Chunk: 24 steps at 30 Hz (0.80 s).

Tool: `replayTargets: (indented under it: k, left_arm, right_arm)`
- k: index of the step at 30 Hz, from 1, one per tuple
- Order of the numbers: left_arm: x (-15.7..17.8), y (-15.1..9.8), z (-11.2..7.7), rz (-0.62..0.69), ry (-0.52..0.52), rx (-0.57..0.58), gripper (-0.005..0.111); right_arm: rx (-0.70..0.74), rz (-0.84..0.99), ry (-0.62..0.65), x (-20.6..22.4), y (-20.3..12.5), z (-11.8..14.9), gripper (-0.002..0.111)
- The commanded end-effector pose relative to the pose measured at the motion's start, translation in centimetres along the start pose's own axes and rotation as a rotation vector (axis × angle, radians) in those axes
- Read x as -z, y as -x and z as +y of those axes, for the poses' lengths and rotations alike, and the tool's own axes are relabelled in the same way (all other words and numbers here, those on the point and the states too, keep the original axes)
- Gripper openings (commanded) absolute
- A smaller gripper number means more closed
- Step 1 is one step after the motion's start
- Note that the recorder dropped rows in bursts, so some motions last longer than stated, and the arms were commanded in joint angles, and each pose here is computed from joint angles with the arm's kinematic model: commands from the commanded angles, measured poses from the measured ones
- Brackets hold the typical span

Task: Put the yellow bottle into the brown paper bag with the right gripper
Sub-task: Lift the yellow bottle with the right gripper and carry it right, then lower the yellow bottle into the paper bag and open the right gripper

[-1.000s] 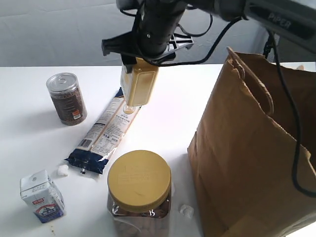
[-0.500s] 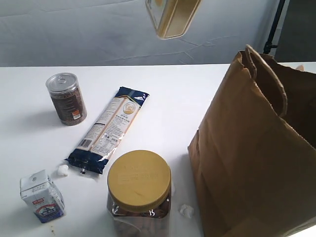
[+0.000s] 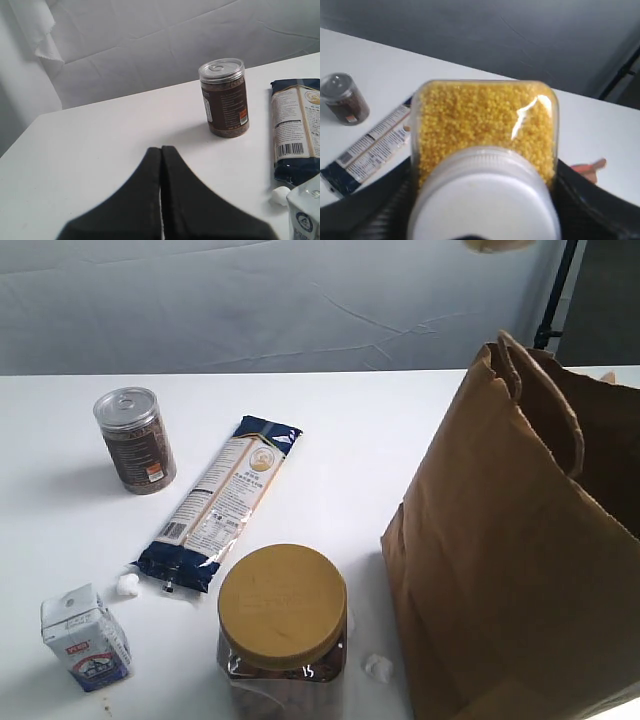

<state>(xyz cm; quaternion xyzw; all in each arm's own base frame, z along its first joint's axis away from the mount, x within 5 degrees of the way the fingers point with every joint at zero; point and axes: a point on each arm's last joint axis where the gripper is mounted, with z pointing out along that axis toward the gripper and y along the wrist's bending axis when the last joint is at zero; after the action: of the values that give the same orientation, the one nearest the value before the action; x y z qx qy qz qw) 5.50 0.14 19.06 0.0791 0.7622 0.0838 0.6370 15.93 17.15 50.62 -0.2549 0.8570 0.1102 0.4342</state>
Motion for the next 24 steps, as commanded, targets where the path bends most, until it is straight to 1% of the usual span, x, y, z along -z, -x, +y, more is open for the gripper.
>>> replayTargets:
  k: [1,2,3,4,5,6,8,10,11,12,13,15,16,18,20,24]
  left_arm:
    - [0.0,-0.1,0.0,-0.003,0.001,0.008,0.0]
    - [0.0,-0.1,0.0,-0.003,0.001,0.008,0.0]
    - [0.0,-0.1,0.0,-0.003,0.001,0.008,0.0]
    - [0.0,-0.1,0.0,-0.003,0.001,0.008,0.0]
    - [0.0,-0.1,0.0,-0.003,0.001,0.008,0.0]
    - [0.0,-0.1,0.0,-0.003,0.001,0.008,0.0]
    - [0.0,-0.1,0.0,-0.003,0.001,0.008,0.0]
    - [0.0,-0.1,0.0,-0.003,0.001,0.008,0.0]
    - [0.0,-0.1,0.0,-0.003,0.001,0.008,0.0]
    - [0.0,-0.1,0.0,-0.003,0.001,0.008,0.0]
    - [0.0,-0.1,0.0,-0.003,0.001,0.008,0.0]
    - [0.0,-0.1,0.0,-0.003,0.001,0.008,0.0]
    - [0.0,-0.1,0.0,-0.003,0.001,0.008,0.0]
    - [0.0,-0.1,0.0,-0.003,0.001,0.008,0.0]
    - [0.0,-0.1,0.0,-0.003,0.001,0.008,0.0]
    - [0.0,-0.1,0.0,-0.003,0.001,0.008,0.0]
  right_arm:
    - [-0.029,-0.017,-0.048,2.1,-5.2,-2.3,0.0]
    - [-0.044,-0.016,-0.055,2.1,-6.1,-2.6,0.0]
    - [-0.052,-0.001,-0.068,1.7,-8.6,-3.1,0.0]
    - [-0.056,0.003,-0.073,1.5,-9.8,-3.3,0.0]
    - [-0.056,0.018,-0.067,0.5,-12.2,-3.4,0.0]
    - [-0.06,0.025,-0.056,0.0,-13.3,-3.4,0.0]
    - [-0.055,0.054,-0.023,-2.1,-16.8,-3.0,0.0]
    - [-0.042,0.082,-0.01,-4.0,-18.7,-2.6,0.0]
    - [-0.035,0.087,-0.004,-4.6,-19.1,-2.4,0.0]
    - [-0.023,0.107,-0.002,-5.4,-19.7,-2.2,0.002]
    - [-0.017,0.119,-0.003,-5.7,-19.9,-2.1,0.006]
    - [-0.014,0.144,-0.002,-6.4,-20.0,-1.8,0.028]
    - [-0.012,0.134,0.007,-6.6,-19.8,-1.7,0.044]
    - [-0.016,0.125,0.018,-6.7,-19.7,-1.5,0.061]
    - [-0.017,0.12,0.022,-6.8,-19.7,-1.5,0.068]
    - [-0.012,0.118,0.02,-6.8,-19.6,-1.5,0.068]
